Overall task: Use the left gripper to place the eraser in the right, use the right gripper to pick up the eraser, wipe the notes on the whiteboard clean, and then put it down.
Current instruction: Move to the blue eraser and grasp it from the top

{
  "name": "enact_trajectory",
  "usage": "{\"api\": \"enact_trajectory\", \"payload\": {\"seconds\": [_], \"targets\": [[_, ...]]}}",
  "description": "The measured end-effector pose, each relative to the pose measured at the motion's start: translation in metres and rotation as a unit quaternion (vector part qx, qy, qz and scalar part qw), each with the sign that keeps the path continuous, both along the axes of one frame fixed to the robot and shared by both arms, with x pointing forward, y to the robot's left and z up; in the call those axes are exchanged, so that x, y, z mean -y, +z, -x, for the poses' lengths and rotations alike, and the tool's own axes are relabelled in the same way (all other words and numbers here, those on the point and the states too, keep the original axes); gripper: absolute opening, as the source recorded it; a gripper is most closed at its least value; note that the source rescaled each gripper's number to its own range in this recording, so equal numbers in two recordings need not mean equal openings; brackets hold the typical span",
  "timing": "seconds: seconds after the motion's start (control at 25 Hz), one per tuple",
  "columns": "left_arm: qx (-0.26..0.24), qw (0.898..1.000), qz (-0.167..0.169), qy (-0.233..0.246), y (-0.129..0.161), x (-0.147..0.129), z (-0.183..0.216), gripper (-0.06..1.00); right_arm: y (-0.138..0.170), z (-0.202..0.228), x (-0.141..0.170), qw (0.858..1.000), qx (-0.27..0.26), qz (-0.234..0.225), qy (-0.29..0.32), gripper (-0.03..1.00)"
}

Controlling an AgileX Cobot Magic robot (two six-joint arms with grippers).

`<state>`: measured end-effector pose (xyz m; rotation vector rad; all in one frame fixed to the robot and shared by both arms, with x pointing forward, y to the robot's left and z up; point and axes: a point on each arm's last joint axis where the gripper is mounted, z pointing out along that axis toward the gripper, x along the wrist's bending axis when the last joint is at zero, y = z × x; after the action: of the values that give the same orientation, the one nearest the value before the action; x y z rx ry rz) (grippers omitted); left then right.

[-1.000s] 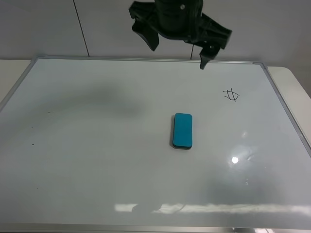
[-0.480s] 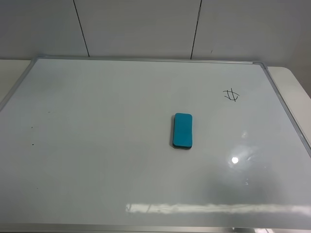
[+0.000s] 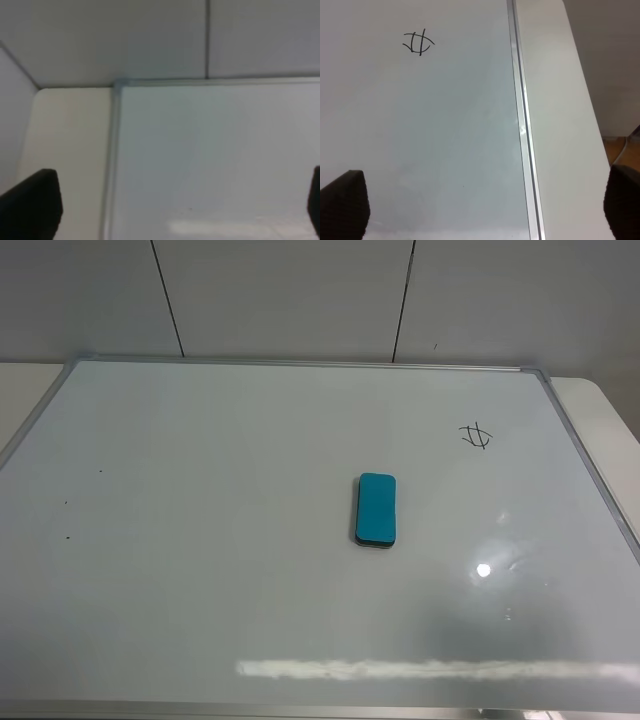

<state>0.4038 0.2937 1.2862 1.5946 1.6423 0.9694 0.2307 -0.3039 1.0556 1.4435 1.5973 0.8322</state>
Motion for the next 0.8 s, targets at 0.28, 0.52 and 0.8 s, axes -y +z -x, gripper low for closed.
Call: {"api": "enact_trajectory", "payload": {"seconds": [0.28,0.52,0.8], "targets": [[0.058,0.996,-0.013,0.064,-0.025,-0.028,0.107,1.0,0.0,0.0,0.0,1.0,0.0,0.0,0.0,0.86],[0.116,0.991,0.006,0.066,-0.057,-0.033,0.177,1.0,0.0,0.0,0.0,1.0,0.0,0.0,0.0,0.86],[0.123,0.99,0.017,0.066,-0.113,-0.035,0.208,1.0,0.0,0.0,0.0,1.0,0.0,0.0,0.0,0.86]]}}
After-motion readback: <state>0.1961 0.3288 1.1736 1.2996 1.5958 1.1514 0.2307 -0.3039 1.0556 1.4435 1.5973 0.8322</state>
